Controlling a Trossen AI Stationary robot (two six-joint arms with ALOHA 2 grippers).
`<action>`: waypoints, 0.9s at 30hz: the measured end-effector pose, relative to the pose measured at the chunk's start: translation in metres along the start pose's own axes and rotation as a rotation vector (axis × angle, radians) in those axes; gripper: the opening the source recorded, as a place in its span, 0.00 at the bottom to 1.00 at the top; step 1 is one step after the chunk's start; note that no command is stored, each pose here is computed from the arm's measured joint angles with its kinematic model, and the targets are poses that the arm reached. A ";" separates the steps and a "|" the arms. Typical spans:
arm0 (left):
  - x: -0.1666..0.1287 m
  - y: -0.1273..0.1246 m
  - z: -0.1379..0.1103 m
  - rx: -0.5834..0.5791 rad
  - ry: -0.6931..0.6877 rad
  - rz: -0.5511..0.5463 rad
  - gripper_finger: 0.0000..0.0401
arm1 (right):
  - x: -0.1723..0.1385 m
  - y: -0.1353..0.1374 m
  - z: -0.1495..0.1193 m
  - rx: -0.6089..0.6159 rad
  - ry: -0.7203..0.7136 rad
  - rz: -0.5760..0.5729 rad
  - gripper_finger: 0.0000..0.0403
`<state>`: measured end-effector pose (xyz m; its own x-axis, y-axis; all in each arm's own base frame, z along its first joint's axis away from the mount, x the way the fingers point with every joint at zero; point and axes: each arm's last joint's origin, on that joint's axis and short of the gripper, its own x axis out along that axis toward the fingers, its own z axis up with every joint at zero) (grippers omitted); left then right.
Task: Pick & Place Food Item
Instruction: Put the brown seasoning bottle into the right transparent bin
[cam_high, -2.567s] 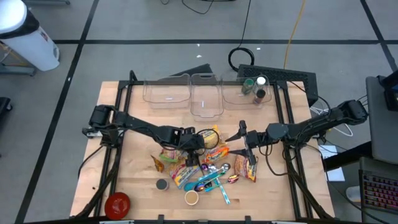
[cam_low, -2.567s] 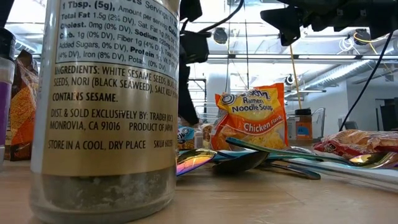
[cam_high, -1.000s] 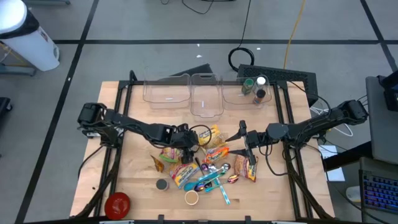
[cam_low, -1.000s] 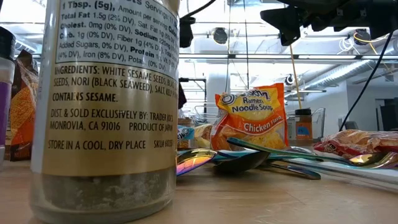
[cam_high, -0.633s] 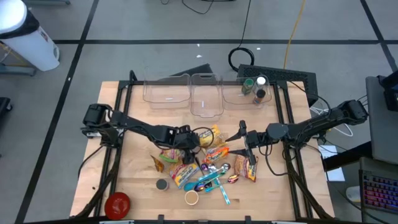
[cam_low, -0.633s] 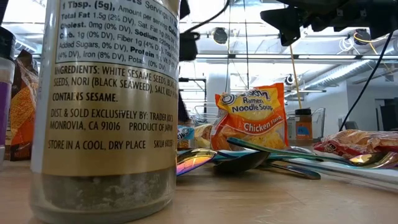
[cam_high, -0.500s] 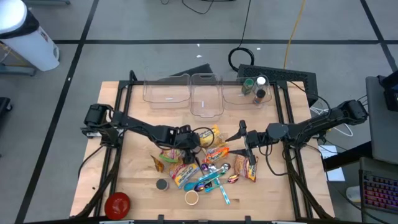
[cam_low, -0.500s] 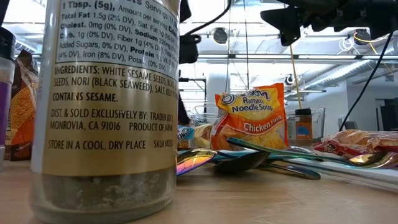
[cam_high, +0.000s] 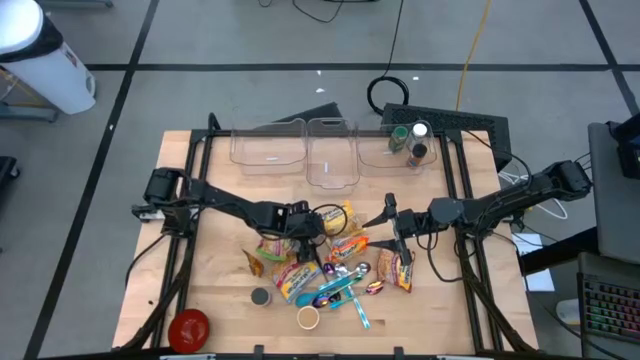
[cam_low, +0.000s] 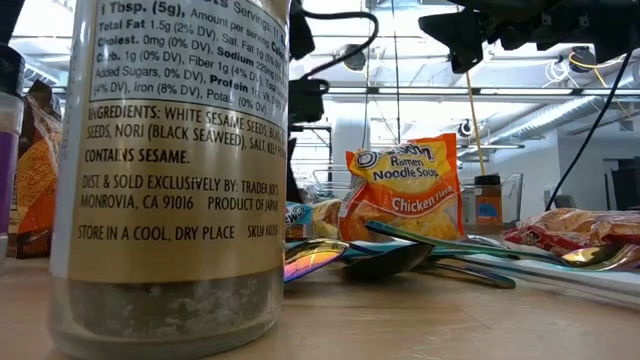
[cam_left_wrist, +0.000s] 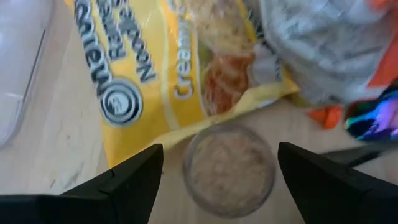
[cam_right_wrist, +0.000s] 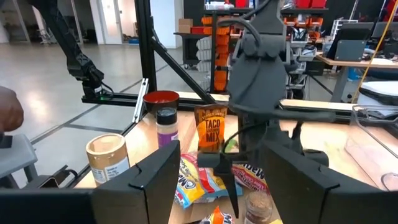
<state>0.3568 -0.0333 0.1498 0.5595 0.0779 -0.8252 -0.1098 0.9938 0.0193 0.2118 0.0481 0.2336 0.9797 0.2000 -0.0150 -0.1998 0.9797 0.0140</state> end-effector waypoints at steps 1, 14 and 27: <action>0.000 0.001 0.000 -0.002 -0.002 0.001 0.81 | 0.000 0.000 0.000 0.000 0.001 0.000 0.53; -0.002 0.002 0.004 0.000 -0.023 -0.048 0.62 | 0.000 0.000 0.000 0.000 0.001 0.000 0.53; -0.011 0.002 0.006 -0.001 -0.003 -0.046 0.45 | 0.000 0.000 0.000 0.000 0.001 0.000 0.53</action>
<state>0.3552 -0.0313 0.1626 0.5661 0.0325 -0.8237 -0.0852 0.9962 -0.0193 0.2118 0.0481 0.2335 0.9797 0.2000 -0.0161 -0.1998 0.9797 0.0142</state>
